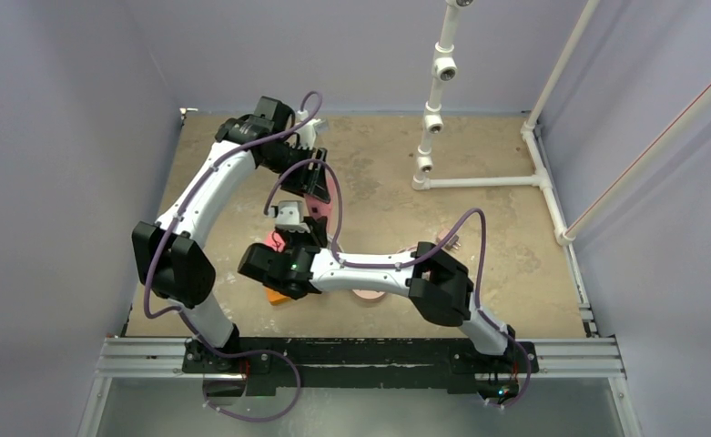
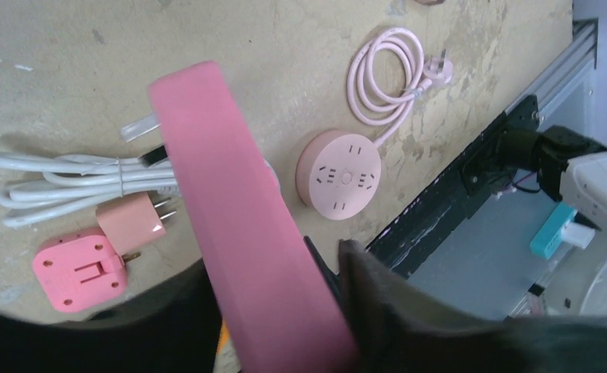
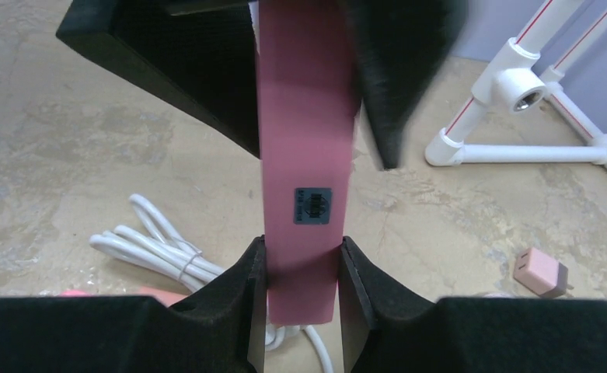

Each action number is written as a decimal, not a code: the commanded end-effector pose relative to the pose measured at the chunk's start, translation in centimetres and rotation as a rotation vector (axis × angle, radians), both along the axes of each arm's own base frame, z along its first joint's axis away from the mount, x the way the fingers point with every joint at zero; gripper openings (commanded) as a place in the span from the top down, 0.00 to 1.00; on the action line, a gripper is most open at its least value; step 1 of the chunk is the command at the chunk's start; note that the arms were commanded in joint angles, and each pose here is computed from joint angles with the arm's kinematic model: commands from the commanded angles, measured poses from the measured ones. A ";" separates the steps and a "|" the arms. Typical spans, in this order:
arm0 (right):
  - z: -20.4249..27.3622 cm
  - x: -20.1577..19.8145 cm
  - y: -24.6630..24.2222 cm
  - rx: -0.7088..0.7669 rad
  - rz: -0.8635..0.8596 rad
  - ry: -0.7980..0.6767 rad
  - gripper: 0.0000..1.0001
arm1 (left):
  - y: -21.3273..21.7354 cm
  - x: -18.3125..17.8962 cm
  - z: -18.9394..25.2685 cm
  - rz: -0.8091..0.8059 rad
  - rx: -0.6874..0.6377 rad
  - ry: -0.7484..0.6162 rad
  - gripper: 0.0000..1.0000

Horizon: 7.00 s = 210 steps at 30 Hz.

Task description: Insert the plug

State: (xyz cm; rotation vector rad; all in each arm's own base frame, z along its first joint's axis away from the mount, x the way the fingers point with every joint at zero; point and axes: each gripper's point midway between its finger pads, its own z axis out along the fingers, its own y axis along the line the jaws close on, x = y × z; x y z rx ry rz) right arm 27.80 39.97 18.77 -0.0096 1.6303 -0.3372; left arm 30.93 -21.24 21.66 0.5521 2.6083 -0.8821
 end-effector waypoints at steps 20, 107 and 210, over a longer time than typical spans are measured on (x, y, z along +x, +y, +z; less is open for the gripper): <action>7.1 -0.7 -2.3 0.145 -0.116 -0.248 0.23 | -2.7 5.5 11.2 -0.054 -0.413 -0.217 1.00; 21.7 -5.9 -5.3 0.691 1.631 -0.084 0.54 | 0.4 -6.5 19.4 -0.594 -0.786 -0.603 1.00; 14.4 5.1 -20.7 0.610 0.574 0.175 1.00 | -4.3 1.4 -6.6 -0.843 0.229 -0.845 0.01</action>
